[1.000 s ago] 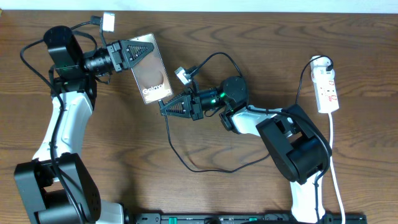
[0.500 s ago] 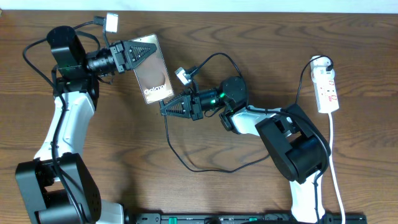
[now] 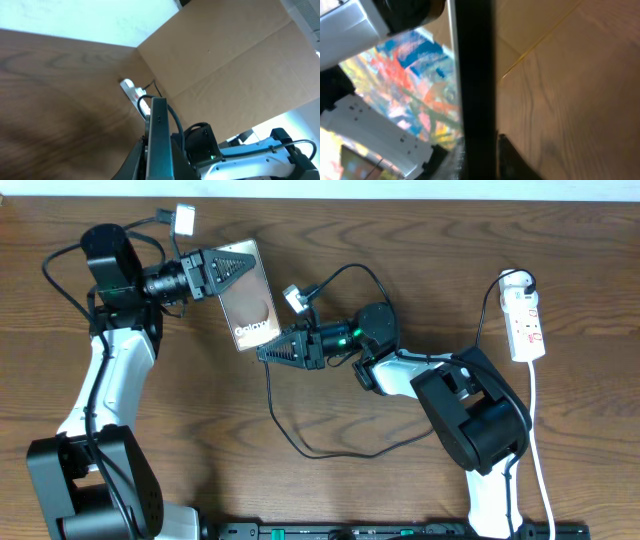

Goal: Plug charger to phone and switch on socket
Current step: 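Open the right gripper and release the inserted plug, then move the right gripper right toward the white power strip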

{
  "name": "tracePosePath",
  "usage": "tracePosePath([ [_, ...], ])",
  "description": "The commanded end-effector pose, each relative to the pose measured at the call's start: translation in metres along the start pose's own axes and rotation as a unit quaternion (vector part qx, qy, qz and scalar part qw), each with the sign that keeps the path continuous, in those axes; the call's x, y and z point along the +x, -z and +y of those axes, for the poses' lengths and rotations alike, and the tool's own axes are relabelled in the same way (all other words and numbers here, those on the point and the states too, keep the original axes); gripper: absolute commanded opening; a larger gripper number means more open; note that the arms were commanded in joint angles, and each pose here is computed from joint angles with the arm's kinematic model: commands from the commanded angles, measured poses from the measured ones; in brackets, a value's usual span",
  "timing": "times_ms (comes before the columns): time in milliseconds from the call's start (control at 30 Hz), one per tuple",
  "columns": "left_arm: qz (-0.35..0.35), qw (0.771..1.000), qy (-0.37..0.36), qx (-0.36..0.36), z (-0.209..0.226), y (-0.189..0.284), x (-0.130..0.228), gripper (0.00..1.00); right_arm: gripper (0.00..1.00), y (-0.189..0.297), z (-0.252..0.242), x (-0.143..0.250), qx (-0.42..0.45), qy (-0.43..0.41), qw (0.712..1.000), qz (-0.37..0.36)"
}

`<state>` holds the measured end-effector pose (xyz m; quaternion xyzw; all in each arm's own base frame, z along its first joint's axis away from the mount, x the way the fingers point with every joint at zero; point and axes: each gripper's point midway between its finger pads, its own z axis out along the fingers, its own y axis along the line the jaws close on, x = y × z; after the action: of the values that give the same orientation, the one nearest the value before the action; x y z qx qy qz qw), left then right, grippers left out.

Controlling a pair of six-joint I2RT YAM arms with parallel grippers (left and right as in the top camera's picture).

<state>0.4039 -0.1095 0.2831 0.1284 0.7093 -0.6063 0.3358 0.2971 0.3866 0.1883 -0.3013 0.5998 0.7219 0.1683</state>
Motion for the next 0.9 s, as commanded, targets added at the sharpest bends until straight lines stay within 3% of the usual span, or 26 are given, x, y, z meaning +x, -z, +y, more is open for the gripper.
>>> tracePosePath([
  [0, 0.02, 1.0, 0.002, 0.024, -0.007, -0.002, 0.009, 0.07, 0.33, 0.002, -0.001, -0.018, 0.012, 0.015, 0.999, -0.034],
  [200, 0.01, 1.0, 0.001, 0.016, -0.004, 0.007, 0.004, 0.08, 0.7, 0.002, -0.001, -0.018, 0.011, 0.015, 0.999, -0.032],
  [400, 0.003, 1.0, 0.001, 0.01, -0.001, 0.013, 0.001, 0.07, 0.8, 0.002, -0.001, -0.018, 0.011, 0.015, 0.999, -0.032],
  [567, -0.004, 1.0, 0.002, 0.004, 0.002, 0.02, -0.002, 0.07, 0.98, 0.004, -0.002, -0.018, 0.012, 0.016, 0.999, -0.034],
  [867, -0.032, 0.999, 0.006, -0.018, 0.012, 0.047, -0.012, 0.07, 0.99, 0.023, -0.007, -0.025, 0.021, 0.018, 0.999, -0.036],
])
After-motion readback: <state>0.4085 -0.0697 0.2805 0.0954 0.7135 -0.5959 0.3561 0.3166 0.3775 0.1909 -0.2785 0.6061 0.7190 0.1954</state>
